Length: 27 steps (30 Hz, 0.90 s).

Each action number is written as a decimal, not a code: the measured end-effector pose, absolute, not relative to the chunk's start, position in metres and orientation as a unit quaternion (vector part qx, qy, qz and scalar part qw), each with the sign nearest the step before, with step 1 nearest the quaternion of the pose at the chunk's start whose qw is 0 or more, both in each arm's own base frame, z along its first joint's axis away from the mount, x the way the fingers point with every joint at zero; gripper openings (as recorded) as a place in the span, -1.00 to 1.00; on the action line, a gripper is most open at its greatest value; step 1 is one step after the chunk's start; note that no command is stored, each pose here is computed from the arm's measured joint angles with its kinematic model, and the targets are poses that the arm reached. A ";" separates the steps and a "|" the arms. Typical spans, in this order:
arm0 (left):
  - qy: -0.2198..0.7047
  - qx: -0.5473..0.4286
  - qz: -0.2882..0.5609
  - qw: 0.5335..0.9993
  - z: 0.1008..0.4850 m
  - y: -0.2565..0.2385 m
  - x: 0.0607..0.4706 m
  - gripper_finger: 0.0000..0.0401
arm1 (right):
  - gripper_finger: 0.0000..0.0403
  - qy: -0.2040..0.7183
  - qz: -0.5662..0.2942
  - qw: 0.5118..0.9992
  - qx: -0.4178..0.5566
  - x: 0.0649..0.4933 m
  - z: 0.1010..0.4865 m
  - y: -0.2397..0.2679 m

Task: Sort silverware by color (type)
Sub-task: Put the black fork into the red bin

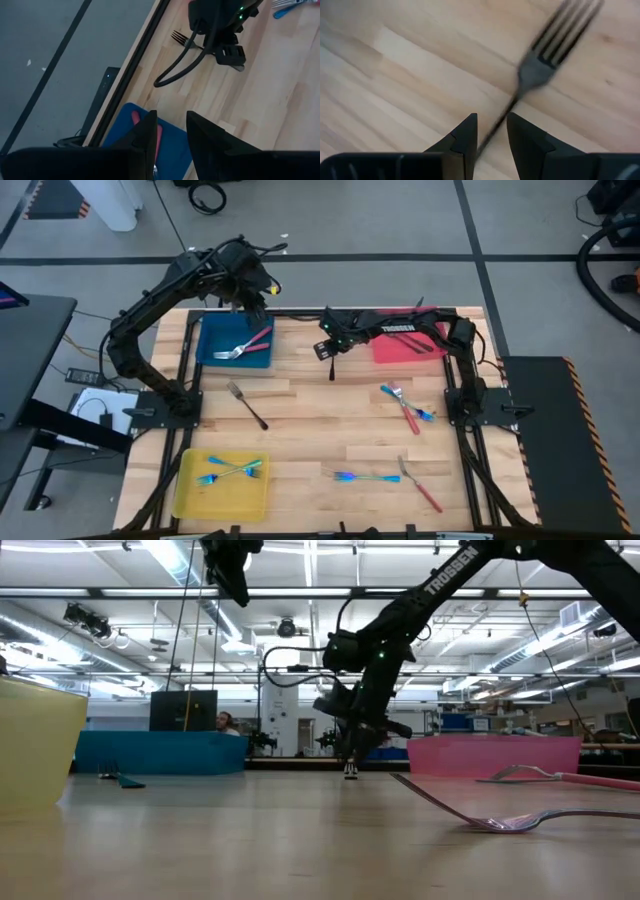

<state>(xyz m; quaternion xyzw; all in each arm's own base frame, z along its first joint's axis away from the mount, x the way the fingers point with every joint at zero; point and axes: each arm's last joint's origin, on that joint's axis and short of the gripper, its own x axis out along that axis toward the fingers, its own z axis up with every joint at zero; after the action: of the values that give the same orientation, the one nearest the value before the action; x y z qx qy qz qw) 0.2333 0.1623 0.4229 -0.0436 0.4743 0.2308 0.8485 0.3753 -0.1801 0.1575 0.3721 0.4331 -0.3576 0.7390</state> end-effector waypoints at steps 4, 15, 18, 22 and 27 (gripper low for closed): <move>0.474 -0.043 0.231 0.849 0.423 0.162 0.233 -0.48 | -0.43 0.444 -0.363 0.730 0.371 0.374 0.151 -0.182; 0.475 -0.034 0.225 0.850 0.423 0.163 0.234 -0.48 | -0.43 0.494 -0.365 0.702 0.361 0.362 0.142 -0.189; 0.475 -0.033 0.225 0.850 0.423 0.163 0.234 -0.48 | -0.43 0.526 -0.364 0.684 0.350 0.355 0.141 -0.188; 0.475 -0.033 0.225 0.850 0.423 0.163 0.234 -0.48 | -0.45 0.540 -0.354 0.686 0.335 0.353 0.141 -0.188; 0.475 -0.033 0.225 0.850 0.423 0.163 0.234 -0.48 | -0.68 0.552 -0.342 0.692 0.316 0.352 0.140 -0.189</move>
<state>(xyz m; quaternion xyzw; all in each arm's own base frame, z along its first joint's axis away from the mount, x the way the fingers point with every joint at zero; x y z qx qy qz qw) 0.2341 0.1628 0.4227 -0.0325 0.4754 0.2246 0.8500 0.3520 -0.1887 0.1402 0.3161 0.5517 -0.3419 0.6920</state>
